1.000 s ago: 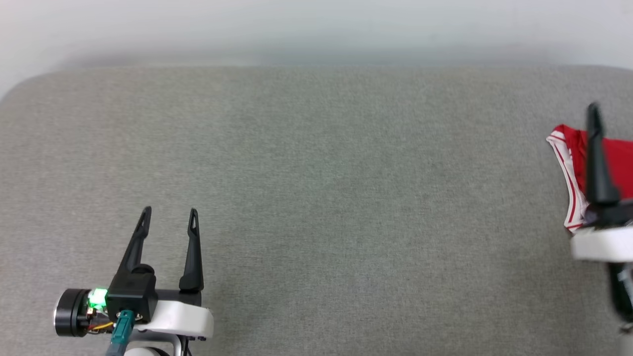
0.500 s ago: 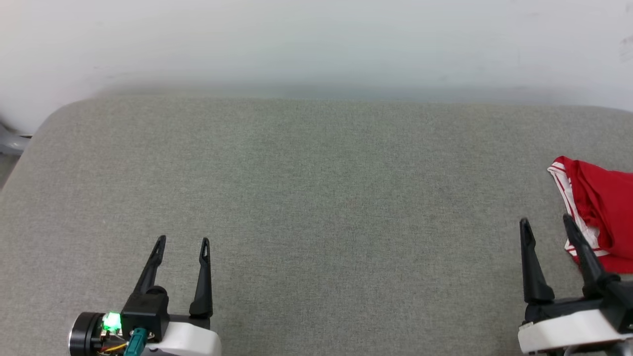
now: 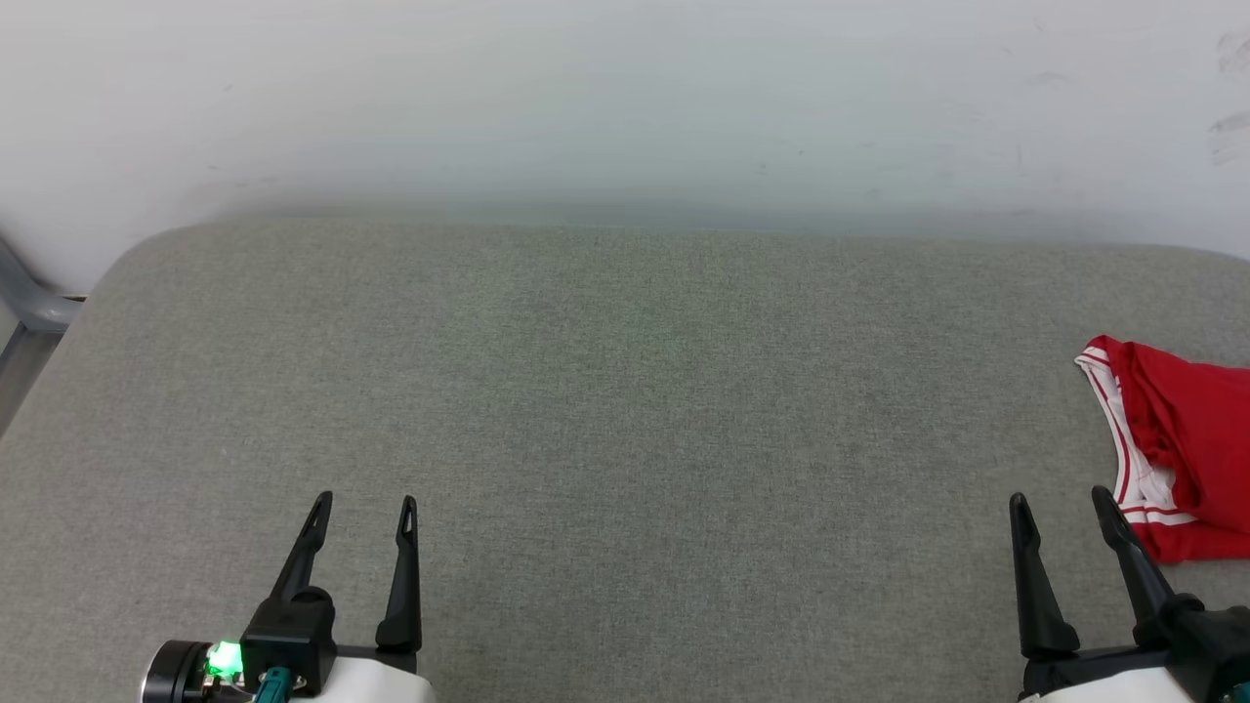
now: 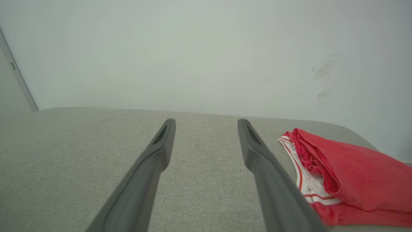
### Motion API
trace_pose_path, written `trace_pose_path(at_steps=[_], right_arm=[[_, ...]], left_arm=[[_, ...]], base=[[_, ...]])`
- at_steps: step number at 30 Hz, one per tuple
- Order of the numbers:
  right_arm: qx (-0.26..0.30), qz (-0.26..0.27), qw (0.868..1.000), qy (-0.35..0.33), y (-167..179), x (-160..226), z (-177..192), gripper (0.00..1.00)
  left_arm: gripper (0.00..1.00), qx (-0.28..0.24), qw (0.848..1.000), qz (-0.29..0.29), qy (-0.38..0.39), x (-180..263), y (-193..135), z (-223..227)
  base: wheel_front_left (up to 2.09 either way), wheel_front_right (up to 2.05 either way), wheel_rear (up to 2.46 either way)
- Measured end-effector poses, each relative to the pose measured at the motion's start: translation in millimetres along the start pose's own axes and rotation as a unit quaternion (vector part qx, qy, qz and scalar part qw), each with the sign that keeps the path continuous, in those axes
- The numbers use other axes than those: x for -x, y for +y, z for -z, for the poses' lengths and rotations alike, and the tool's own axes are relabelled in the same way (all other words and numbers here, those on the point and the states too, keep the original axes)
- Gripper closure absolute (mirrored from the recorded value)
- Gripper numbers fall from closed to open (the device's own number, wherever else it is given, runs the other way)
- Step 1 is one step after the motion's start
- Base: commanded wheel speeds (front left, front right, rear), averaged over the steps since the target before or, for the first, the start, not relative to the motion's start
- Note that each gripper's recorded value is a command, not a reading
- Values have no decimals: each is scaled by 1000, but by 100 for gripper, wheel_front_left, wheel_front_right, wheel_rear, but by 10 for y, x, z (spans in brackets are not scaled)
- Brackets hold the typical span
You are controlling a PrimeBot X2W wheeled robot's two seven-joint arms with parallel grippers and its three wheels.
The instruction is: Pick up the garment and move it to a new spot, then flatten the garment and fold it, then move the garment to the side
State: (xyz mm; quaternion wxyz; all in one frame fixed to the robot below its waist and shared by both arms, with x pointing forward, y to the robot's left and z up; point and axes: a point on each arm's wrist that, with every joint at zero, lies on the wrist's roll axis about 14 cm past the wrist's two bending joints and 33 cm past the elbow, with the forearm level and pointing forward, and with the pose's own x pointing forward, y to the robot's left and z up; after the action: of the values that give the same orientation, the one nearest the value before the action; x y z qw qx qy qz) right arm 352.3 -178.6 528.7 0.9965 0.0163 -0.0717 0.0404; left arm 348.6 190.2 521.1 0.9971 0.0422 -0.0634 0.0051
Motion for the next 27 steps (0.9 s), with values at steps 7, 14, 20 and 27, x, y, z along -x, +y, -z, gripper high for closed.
trace_pose_path(at_steps=[7, 14, 20, 27], right_arm=[[-5, 3, 1000, 10, -12, 43, 60, 0], [-11, 5, 1000, 26, -14, 70, 161, 100], [-45, 14, 998, 44, -32, 104, 272, 100], [-116, 33, 991, 53, -70, 110, 330, 100]], left_arm=[[0, 2, 1000, 2, 3, 20, -4, 14], [100, 2, 1000, 5, 20, 63, -15, 113], [100, 36, 998, -4, 55, 127, 2, 289], [100, 110, 991, -24, 72, 105, 51, 347]], base=[[0, 0, 0], [0, 0, 0], [0, 0, 0], [0, 0, 0]])
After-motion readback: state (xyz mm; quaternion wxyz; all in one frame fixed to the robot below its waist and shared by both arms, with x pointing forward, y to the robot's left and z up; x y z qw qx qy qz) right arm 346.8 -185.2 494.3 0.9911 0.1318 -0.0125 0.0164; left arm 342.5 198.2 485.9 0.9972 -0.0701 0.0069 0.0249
